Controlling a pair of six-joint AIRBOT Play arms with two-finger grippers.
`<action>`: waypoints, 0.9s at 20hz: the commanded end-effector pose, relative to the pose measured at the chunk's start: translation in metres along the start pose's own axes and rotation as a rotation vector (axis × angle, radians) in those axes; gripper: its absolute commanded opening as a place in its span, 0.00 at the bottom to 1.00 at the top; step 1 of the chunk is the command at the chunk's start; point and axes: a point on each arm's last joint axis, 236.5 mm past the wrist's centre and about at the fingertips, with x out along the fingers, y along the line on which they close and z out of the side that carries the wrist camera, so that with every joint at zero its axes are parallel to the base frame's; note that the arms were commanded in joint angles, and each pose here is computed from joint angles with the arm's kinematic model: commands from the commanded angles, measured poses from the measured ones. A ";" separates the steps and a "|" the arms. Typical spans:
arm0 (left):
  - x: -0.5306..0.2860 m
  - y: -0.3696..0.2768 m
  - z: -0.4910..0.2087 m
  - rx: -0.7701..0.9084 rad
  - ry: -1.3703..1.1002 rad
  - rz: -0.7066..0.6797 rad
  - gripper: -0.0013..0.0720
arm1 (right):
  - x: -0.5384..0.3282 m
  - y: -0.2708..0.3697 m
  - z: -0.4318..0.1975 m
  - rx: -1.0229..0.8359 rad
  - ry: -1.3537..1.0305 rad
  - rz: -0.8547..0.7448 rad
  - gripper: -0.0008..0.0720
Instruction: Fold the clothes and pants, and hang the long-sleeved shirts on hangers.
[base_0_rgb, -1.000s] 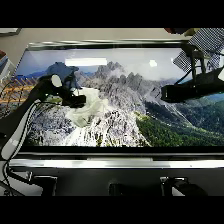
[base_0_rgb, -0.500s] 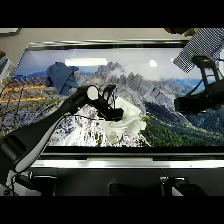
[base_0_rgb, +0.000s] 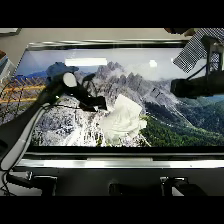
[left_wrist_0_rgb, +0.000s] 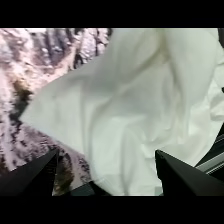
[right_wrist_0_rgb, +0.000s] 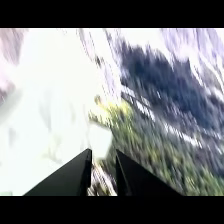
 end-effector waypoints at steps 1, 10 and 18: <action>-0.061 0.046 -0.001 -0.008 -0.028 0.029 0.92 | 0.015 -0.026 0.030 0.174 -0.074 0.017 0.42; -0.098 0.095 -0.017 -0.083 0.018 0.039 0.93 | 0.157 -0.055 -0.123 0.535 0.426 0.396 0.75; -0.097 0.096 -0.016 -0.084 0.021 0.040 0.94 | 0.228 -0.008 -0.182 0.459 0.525 0.361 0.75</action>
